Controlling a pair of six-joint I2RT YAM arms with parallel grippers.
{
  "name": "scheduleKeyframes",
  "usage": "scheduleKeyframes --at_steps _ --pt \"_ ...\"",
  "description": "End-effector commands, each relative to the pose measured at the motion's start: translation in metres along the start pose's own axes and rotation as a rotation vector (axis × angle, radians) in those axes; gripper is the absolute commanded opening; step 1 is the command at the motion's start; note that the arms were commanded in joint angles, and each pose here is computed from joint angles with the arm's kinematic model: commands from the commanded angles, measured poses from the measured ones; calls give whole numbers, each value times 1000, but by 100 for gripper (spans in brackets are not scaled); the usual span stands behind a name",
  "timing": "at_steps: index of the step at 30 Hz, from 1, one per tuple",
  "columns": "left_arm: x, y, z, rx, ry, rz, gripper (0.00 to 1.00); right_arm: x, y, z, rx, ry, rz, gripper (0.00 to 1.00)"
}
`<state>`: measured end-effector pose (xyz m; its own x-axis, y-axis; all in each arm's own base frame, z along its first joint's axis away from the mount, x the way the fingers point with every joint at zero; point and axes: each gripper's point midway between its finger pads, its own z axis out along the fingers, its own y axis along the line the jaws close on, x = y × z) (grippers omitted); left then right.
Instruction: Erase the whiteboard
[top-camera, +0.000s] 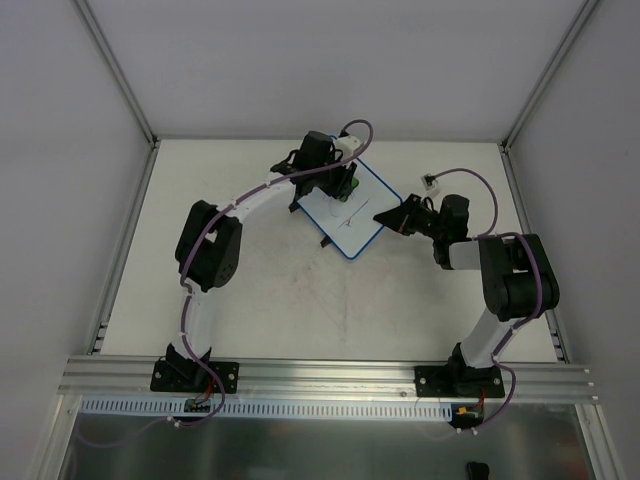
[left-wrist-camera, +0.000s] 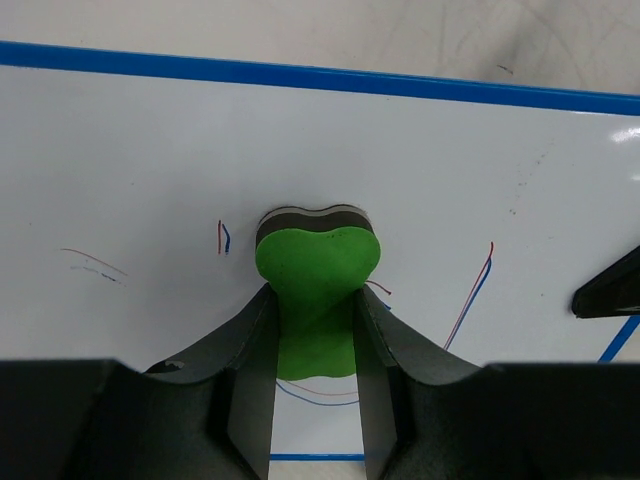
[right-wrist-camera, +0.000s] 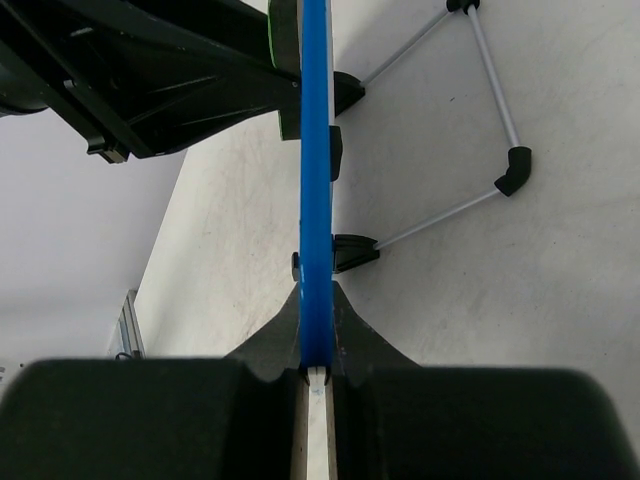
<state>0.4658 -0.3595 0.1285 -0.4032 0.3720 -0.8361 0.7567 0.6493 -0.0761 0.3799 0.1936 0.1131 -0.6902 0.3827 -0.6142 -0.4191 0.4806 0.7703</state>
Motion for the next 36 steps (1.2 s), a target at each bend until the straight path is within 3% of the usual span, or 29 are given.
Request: scheduleKeyframes --at_steps 1,5,8,12,16,25,33,36 --pt "19 4 22 -23 48 -79 0 -10 41 6 -153 10 -170 0" --pt "11 71 6 -74 -7 -404 0 -9 41 6 -154 12 -170 0" --pt "17 107 -1 -93 -24 -516 0 -9 42 5 -156 13 -171 0" --pt "24 131 -4 -136 -28 -532 0 -10 43 6 -158 12 -174 0" --pt "22 119 0 -59 -25 -511 0 -9 43 6 -160 14 -172 0" --pt "0 31 9 66 -14 -180 0 -10 43 7 -161 15 -171 0" --pt "36 -85 12 203 78 177 1 -11 43 8 -163 15 -165 0" --pt "51 -98 13 181 112 281 0 -11 45 8 -168 17 -165 0"
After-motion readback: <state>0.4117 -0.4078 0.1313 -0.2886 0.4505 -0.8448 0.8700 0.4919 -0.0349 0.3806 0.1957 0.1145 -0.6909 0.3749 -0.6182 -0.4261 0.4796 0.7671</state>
